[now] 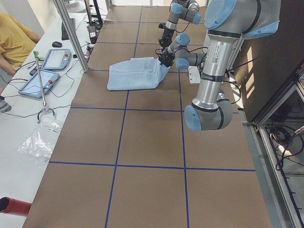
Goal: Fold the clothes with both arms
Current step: 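Lift the near edge and fold it away from the robot with both grippers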
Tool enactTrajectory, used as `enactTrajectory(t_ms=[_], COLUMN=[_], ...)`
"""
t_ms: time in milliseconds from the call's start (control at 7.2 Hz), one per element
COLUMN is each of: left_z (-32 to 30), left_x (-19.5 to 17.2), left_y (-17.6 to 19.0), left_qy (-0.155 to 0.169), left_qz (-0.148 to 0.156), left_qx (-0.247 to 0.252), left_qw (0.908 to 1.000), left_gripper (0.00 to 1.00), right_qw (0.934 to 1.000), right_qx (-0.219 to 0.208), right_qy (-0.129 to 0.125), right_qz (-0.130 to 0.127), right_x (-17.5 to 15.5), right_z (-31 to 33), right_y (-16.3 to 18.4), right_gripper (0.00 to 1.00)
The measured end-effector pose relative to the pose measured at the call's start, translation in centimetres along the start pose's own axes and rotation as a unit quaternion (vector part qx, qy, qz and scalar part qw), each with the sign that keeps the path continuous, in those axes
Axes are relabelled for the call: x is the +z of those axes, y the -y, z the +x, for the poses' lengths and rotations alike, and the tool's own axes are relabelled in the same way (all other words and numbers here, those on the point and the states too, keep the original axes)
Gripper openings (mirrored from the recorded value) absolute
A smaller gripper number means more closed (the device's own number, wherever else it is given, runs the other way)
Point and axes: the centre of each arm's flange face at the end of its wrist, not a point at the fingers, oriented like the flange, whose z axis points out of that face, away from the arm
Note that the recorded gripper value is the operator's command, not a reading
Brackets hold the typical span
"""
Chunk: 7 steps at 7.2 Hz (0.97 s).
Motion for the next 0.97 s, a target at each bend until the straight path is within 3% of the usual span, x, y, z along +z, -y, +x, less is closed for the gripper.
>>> enactTrajectory(t_ms=[416,972], left_z=[4.5,10.2], left_x=[-0.7,3.2], left_y=[2.8,7.1], left_qy=[-0.021,-0.035], left_qz=[0.015,0.07], left_qx=[0.016,0.039], left_qw=[0.9995,0.9962], left_gripper=[0.0,0.0], right_qw=[0.9995,0.9971], right_qx=[-0.001,-0.019], right_qy=[0.015,-0.005], right_qz=[0.028,0.073], right_x=[0.2,5.0], right_z=[-6.1,-16.0], right_y=[1.7,4.3], right_gripper=[0.0,0.0])
